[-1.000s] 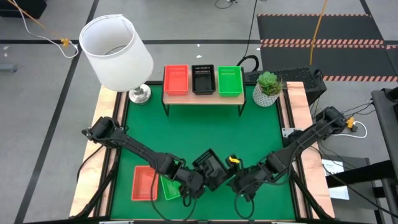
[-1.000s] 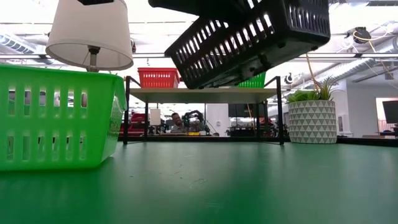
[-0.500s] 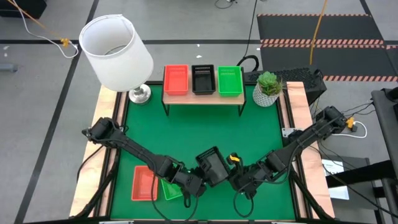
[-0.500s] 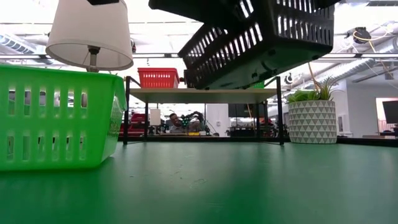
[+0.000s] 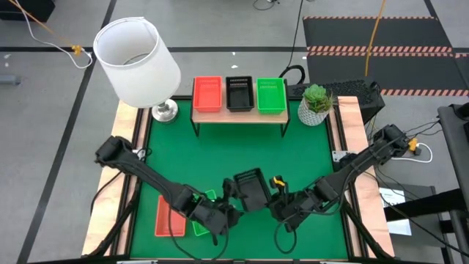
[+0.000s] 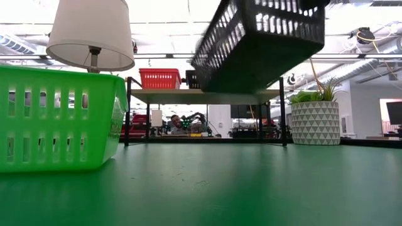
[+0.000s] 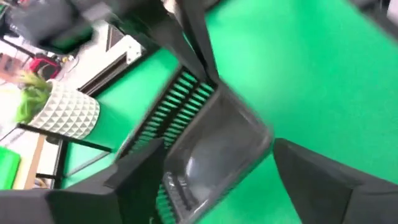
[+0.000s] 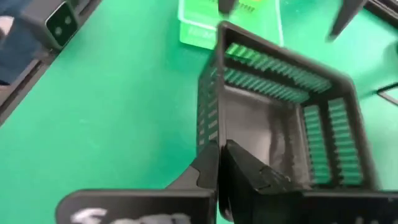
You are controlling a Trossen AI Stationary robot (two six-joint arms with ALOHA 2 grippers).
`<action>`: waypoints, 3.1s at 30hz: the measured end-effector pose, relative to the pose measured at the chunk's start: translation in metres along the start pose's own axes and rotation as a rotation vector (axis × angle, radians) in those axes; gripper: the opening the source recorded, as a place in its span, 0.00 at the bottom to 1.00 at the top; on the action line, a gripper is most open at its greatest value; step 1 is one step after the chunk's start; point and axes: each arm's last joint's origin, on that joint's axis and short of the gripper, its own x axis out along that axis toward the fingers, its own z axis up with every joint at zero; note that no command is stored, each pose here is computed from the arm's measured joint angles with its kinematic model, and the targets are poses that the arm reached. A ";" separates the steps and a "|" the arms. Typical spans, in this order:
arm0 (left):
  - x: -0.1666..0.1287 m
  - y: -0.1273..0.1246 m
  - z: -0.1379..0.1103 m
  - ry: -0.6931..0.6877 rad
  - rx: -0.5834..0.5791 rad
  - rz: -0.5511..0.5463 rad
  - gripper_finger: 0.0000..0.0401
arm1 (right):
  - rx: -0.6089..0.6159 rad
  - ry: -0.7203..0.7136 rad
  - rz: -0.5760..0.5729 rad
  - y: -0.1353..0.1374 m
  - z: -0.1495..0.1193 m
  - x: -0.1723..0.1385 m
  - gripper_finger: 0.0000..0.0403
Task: Stack baskets on shelf by color
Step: Stack the black basket into the black basket on the shelf
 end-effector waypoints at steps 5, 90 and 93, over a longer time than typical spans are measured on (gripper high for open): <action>-0.021 0.021 0.011 -0.075 -0.218 0.024 0.78 | 0.070 0.003 -0.063 -0.008 0.000 0.002 0.01; -0.029 0.304 -0.117 -0.021 -0.206 0.082 0.04 | 0.219 -0.488 -0.295 -0.015 -0.098 -0.059 0.32; -0.031 0.312 -0.124 -0.018 -0.207 0.095 0.03 | 0.203 -0.492 -0.305 -0.016 -0.098 -0.058 0.31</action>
